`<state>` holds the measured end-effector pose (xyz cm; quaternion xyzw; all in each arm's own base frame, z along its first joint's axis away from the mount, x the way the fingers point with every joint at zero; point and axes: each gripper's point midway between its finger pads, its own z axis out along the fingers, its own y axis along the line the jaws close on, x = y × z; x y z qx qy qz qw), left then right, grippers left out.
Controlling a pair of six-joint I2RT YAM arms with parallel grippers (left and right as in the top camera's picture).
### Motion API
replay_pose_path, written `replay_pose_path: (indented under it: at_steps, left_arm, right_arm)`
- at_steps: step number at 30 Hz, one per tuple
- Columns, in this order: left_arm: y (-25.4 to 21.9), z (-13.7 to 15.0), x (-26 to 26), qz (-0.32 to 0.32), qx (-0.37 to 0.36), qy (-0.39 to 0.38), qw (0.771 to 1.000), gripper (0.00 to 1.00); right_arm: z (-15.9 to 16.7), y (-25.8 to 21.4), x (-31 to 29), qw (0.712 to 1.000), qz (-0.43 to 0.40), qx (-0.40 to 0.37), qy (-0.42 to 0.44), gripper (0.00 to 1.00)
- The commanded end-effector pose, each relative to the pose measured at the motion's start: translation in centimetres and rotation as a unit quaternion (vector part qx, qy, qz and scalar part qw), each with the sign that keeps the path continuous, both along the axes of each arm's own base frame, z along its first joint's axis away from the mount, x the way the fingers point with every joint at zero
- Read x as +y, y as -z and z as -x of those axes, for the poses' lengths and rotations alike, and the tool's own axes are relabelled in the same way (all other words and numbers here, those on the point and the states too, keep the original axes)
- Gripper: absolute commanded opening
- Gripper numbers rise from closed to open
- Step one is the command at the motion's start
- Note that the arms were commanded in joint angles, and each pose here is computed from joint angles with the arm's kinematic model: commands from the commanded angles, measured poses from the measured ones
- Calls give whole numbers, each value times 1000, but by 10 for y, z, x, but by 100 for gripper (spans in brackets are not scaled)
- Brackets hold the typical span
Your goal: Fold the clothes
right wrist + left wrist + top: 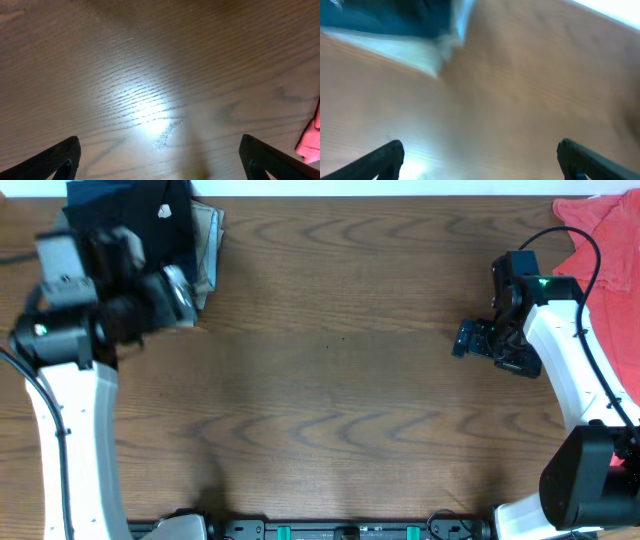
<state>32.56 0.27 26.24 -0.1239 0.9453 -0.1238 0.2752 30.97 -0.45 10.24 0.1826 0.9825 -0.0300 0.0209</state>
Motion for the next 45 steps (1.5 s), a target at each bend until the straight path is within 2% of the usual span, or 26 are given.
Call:
replay_pose_path:
  at_steps: [1, 5, 9, 15, 23, 27, 32, 34, 38, 45]
  left_arm:
    - [23, 31, -27, 23, 31, 42, 998, 98]
    - [49, 75, -48, 28, 44, 73, 996, 98]
    - [65, 116, -61, 55, 48, 57, 996, 98]
    - [67, 145, -63, 69, 24, 41, 997, 98]
    - [62, 149, -63, 69, 6, 42, 997, 98]
    - [64, 144, -49, 35, 0, 19, 999, 98]
    - [78, 142, -49, 34, -2, 19, 999, 98]
    - [85, 137, -49, 34, -25, 19, 999, 98]
    - [99, 116, -46, 27, -117, 17, 993, 98]
    - [101, 101, -44, 26, -280, 12, 960, 98]
  right_arm:
    - [-3, -3, 1, 1000, 2, -6, -3, 99]
    - [-3, -3, 1, 1000, 2, -6, -3, 99]
    - [-3, -3, 1, 1000, 2, -6, -3, 99]
    - [-3, -3, 1, 1000, 2, -6, -2, 99]
    - [-3, -3, 1, 1000, 2, -6, -2, 99]
    - [-3, -3, 1, 1000, 2, -6, -2, 99]
    - [-3, -3, 1, 1000, 2, -6, -2, 99]
    - [-3, -3, 1, 1000, 2, -6, -2, 99]
    - [-3, -3, 1, 1000, 2, -6, -2, 99]
    - [-3, -3, 1, 1000, 2, -6, -3, 99]
